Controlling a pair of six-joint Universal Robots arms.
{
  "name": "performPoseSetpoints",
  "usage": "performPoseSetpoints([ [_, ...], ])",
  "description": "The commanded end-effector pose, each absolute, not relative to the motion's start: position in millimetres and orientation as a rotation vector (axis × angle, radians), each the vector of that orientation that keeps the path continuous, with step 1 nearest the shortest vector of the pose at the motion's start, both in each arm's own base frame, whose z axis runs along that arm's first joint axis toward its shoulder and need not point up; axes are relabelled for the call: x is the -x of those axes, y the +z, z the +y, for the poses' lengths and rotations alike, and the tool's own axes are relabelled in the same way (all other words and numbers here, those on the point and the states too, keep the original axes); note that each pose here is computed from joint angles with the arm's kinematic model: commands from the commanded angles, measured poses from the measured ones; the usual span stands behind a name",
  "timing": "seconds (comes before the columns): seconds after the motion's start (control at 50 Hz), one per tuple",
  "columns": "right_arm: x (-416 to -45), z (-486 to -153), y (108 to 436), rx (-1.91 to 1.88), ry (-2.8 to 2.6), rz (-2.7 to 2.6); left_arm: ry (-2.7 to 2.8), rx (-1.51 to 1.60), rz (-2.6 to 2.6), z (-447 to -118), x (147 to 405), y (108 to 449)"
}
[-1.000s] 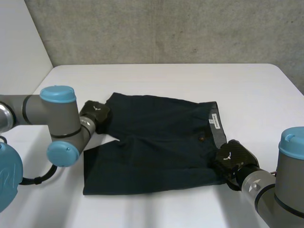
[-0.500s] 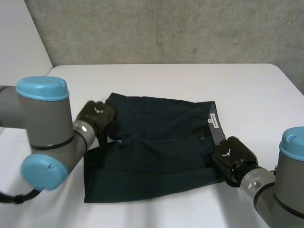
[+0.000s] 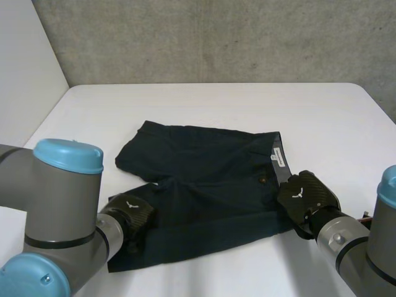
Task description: Fold the shorts.
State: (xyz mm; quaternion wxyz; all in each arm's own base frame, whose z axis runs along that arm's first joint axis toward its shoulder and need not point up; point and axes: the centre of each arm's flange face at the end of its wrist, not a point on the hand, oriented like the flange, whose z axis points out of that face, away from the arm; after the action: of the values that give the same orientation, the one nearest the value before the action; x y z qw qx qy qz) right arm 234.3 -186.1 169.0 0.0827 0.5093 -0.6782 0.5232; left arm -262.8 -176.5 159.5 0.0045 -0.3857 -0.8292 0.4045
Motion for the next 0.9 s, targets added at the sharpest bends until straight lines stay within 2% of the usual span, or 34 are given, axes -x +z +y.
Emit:
performPoseSetpoints([
  [0.02, -222.8, -163.5, 190.1, -1.618, 1.456, -1.994, 1.462, 1.19, -2.528, -156.6, 254.9, 201.9],
  [0.14, -206.4, -139.6, 203.9, -1.759, 1.269, -2.026, 1.351, 1.444, -2.448, -101.2, 242.0, 210.8],
  [0.24, -201.4, -137.2, 213.5, -1.852, 1.18, -2.049, 1.314, 1.576, -2.429, -93.4, 238.6, 208.2],
  [0.3, -207.9, -156.0, 223.4, -1.809, 1.297, -2.036, 1.415, 1.539, -2.415, -111.6, 245.9, 211.4],
  [0.4, -221.5, -198.2, 216.0, -1.673, 1.403, -2.121, 1.662, 1.342, -2.431, -181.0, 259.9, 214.5],
  [0.48, -230.6, -228.0, 216.2, -1.543, 1.473, -2.155, 1.838, 1.248, -2.355, -222.1, 278.4, 220.3],
  [0.68, -262.0, -306.0, 215.4, -1.266, 1.674, -1.993, 2.128, 1.179, -2.199, -311.6, 324.6, 195.8],
  [0.78, -278.1, -340.9, 191.3, -1.22, 1.768, -1.911, 2.306, 1.138, -2.112, -351.9, 339.7, 175.6],
  [0.88, -289.4, -362.6, 169.5, -1.207, 1.846, -1.838, 2.405, 1.101, -2.029, -368.8, 351.5, 150.2],
  [0.9, -293.5, -369.5, 157.2, -1.204, 1.86, -1.809, 2.416, 1.092, -2.023, -370.9, 351.7, 146.4],
])
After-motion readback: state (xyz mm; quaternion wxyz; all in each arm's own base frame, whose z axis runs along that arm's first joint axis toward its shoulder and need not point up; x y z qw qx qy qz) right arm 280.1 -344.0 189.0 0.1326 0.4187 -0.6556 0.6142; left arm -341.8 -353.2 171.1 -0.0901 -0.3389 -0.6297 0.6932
